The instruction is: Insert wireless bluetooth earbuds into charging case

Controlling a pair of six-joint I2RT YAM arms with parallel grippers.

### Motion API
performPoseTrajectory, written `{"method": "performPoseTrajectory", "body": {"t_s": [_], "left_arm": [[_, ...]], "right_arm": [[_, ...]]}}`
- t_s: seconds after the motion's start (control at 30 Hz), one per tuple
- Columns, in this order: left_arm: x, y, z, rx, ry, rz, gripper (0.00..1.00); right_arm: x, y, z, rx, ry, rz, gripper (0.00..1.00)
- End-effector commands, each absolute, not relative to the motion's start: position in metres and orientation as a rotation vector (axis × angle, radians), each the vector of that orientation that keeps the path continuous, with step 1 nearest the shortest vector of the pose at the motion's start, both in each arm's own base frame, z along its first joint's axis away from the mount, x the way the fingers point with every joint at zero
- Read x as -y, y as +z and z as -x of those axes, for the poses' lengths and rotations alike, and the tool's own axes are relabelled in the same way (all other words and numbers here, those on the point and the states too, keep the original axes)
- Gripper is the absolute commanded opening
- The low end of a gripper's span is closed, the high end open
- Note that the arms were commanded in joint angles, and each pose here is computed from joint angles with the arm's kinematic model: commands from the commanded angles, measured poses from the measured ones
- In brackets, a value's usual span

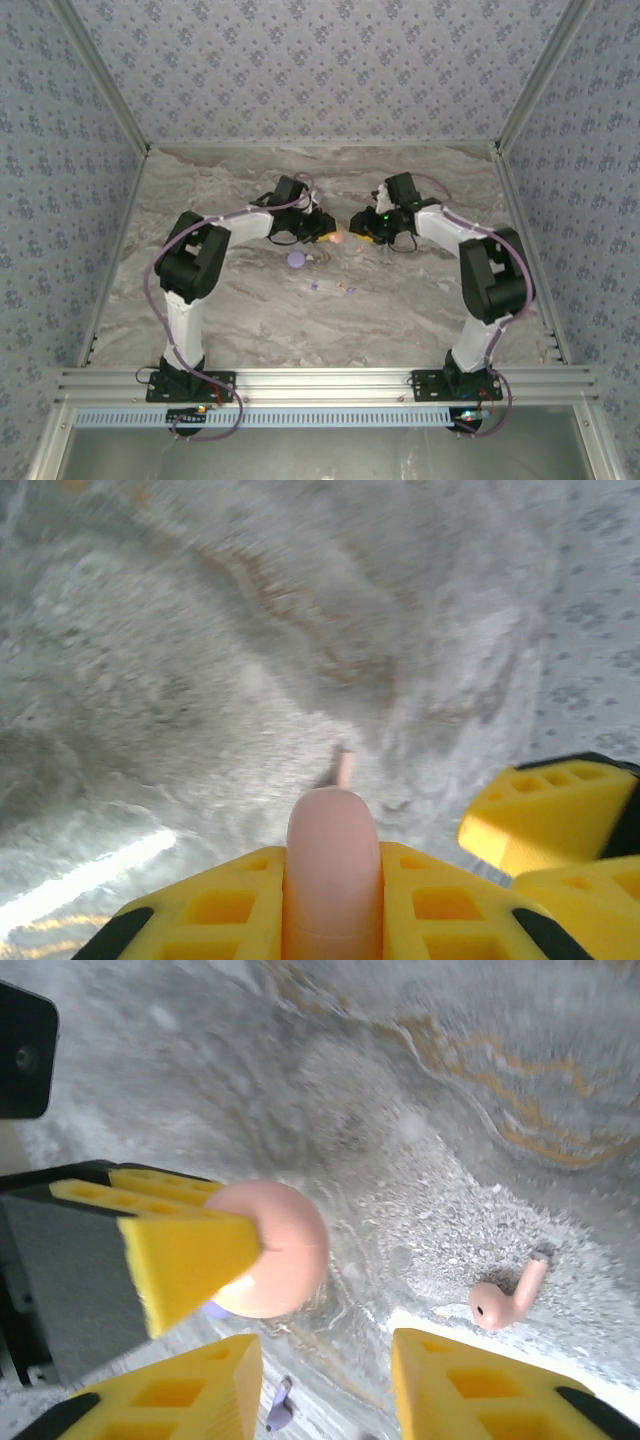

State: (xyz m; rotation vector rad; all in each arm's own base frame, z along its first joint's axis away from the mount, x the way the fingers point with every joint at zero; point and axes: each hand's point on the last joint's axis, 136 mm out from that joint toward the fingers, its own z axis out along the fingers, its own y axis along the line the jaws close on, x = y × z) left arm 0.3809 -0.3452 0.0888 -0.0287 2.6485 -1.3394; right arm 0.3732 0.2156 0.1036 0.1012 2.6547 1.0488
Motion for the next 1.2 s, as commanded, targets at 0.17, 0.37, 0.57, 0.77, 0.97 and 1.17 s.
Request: {"method": "performPoseTrajectory", "body": {"t_s": [0.17,0.37,0.57,0.77,0.97,1.17], "left_arm": [[0.326,0.225,-0.389,-2.217,-1.414,-0.249,0.22],[0.322,0.287,-0.376,-2.006,-1.492,-0.379,0.22],[0.322,0.331,-0.357,-1.846,-1.571,-0.469,0.22],[0.324,0.351,-0.34,-1.768,-1.587,-0.542,0.21],[0.33,0.363,-0.327,-1.72,-1.606,-0.607,0.21],[0.334,0.368,-0.318,-1.703,-1.619,-0.643,0.21]], "right_arm": [[-0.203,0.2,-0.368,-2.314,1.208,0.186,0.54],[-0.216,0.259,-0.362,-2.11,1.359,0.365,0.57],[-0.231,0.3,-0.352,-1.977,1.449,0.497,0.57],[-0.244,0.331,-0.342,-1.878,1.5,0.596,0.52],[-0.251,0.348,-0.335,-1.811,1.526,0.655,0.5],[-0.255,0.355,-0.332,-1.792,1.529,0.684,0.47]]}}
